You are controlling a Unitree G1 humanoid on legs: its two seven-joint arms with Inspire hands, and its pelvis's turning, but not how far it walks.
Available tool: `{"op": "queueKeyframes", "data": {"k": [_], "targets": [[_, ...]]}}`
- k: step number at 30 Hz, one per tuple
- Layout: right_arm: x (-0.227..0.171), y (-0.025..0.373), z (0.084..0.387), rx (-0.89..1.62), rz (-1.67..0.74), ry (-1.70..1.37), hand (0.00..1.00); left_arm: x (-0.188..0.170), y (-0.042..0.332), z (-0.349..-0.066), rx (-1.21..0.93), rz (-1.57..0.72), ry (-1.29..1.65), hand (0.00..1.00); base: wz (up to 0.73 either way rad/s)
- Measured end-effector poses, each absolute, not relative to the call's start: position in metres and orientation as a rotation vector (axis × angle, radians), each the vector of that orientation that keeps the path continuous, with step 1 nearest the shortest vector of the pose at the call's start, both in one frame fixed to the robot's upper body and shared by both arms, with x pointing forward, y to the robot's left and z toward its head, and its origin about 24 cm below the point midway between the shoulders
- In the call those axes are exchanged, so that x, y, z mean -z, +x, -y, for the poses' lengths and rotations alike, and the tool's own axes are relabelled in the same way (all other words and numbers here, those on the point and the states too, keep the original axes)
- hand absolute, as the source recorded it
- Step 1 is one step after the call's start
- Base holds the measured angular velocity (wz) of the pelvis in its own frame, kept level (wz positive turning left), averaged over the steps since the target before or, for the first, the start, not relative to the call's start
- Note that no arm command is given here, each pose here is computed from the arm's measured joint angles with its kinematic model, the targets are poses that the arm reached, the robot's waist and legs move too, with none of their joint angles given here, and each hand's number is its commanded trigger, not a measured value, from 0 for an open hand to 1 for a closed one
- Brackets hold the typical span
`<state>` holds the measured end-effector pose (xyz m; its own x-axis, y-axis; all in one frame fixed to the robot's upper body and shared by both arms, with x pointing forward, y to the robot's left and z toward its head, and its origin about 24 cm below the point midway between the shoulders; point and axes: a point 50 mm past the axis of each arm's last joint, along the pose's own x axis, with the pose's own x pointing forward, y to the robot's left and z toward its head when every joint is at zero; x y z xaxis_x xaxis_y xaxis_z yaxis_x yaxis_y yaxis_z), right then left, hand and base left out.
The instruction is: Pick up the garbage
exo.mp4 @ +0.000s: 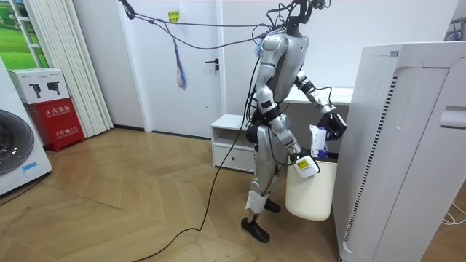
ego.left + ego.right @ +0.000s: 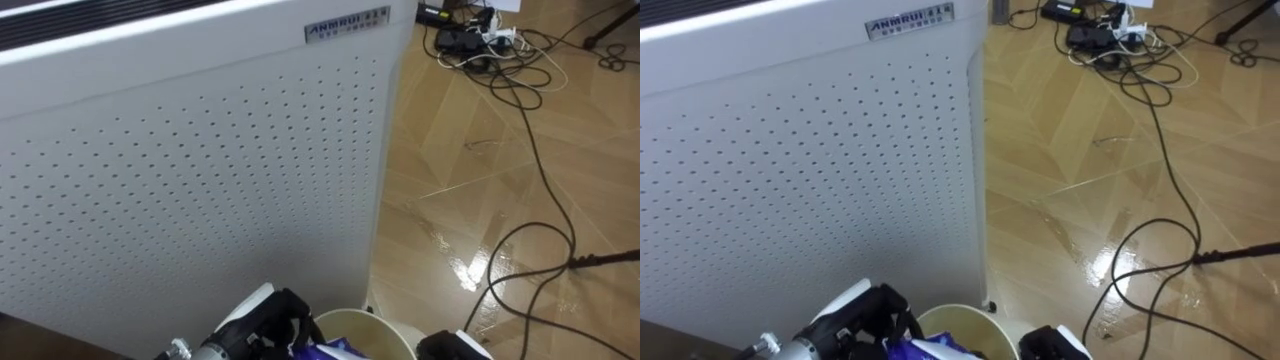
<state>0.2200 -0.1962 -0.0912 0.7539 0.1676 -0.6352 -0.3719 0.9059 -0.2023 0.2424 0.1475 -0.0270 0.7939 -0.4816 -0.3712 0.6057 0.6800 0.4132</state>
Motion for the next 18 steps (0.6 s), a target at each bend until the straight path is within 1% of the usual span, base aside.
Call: {"op": "queueKeyframes", "data": {"k": [6,7,8,18], "targets": [[0.091,0.220,0.195,-0.316,-0.658,-0.324,1.00,0.030,0.239,-0.148,0.630,-0.255,0.544,1.00,-0.05],[0.091,0.220,0.195,-0.319,-0.658,-0.323,1.00,0.030,0.238,-0.148,0.633,-0.258,0.543,0.13,-0.09],[0.091,0.220,0.195,-0.320,-0.658,-0.323,1.00,0.031,0.238,-0.148,0.633,-0.259,0.542,0.00,-0.07],[0.091,0.220,0.195,-0.324,-0.656,-0.322,1.00,0.038,0.233,-0.151,0.635,-0.290,0.539,0.00,-0.01]]}}
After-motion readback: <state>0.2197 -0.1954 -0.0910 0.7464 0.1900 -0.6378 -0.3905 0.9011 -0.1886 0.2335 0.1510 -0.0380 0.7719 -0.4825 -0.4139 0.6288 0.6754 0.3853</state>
